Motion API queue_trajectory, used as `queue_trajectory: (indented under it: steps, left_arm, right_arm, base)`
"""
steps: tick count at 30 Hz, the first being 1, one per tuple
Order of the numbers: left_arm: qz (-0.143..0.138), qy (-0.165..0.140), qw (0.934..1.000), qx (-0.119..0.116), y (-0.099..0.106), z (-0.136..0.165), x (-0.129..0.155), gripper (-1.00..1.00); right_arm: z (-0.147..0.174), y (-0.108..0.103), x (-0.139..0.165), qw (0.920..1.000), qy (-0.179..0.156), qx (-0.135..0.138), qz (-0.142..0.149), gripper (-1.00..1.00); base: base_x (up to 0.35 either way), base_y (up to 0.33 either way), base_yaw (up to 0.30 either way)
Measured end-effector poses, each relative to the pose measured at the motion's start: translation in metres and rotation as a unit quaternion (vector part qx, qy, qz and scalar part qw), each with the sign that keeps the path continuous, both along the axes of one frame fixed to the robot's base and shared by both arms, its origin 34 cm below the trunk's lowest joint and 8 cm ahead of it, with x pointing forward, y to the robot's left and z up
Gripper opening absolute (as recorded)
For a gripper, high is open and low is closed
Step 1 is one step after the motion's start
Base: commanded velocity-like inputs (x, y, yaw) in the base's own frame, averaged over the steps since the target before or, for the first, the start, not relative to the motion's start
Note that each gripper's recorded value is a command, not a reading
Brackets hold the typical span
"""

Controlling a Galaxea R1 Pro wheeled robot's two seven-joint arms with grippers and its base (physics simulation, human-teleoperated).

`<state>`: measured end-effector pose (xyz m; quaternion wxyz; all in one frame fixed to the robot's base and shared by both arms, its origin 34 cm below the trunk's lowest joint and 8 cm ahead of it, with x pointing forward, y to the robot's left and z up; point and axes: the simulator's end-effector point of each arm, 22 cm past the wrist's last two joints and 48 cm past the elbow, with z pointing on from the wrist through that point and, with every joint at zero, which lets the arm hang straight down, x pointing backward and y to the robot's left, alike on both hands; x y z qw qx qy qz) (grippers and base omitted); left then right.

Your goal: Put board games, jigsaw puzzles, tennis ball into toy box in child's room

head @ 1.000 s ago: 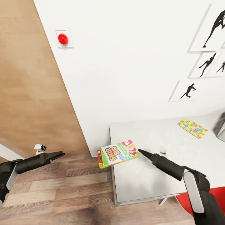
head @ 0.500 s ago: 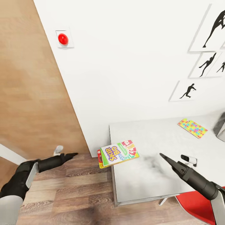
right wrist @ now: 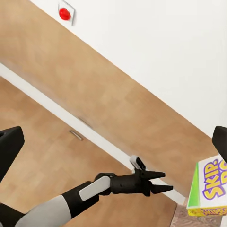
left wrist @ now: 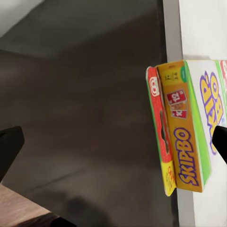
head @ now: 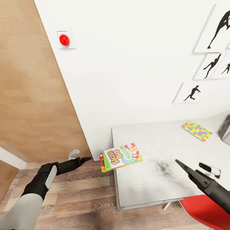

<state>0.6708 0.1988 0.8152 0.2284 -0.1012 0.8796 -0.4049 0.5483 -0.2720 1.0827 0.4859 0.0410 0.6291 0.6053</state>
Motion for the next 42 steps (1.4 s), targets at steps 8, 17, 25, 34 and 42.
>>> queue_trajectory:
  steps: [8, 17, 25, 34, 42]
  left_arm:
    - [-0.004, -0.004, 0.9999, -0.011, -0.004, 0.003, 0.001, 1.0]
    - [-0.027, -0.026, 0.9968, -0.07, -0.021, 0.028, -0.002, 1.0]
    - [-0.031, -0.031, 0.9956, -0.082, -0.023, 0.033, -0.002, 1.0]
    - [-0.029, -0.026, 0.9957, -0.084, -0.02, 0.033, -0.003, 1.0]
    - [-0.024, -0.006, 0.9966, -0.078, -0.001, 0.027, -0.005, 1.0]
  right_arm:
    - [-0.002, 0.0, -0.001, 1.0, -0.002, -0.005, -0.002, 1.0]
    - [-0.003, 0.0, -0.001, 1.0, 0.0, -0.007, -0.003, 1.0]
    - [-0.003, 0.0, -0.001, 1.0, 0.0, -0.007, -0.003, 1.0]
    - [-0.003, 0.001, -0.001, 1.0, 0.0, -0.006, -0.003, 1.0]
    - [-0.006, 0.001, 0.002, 1.0, 0.0, -0.006, -0.003, 1.0]
  base:
    - [0.0, 0.0, 0.0]
    - [0.0, 0.0, 0.0]
    - [0.0, 0.0, 0.0]
    - [0.0, 0.0, 0.0]
    - [0.0, 0.0, 0.0]
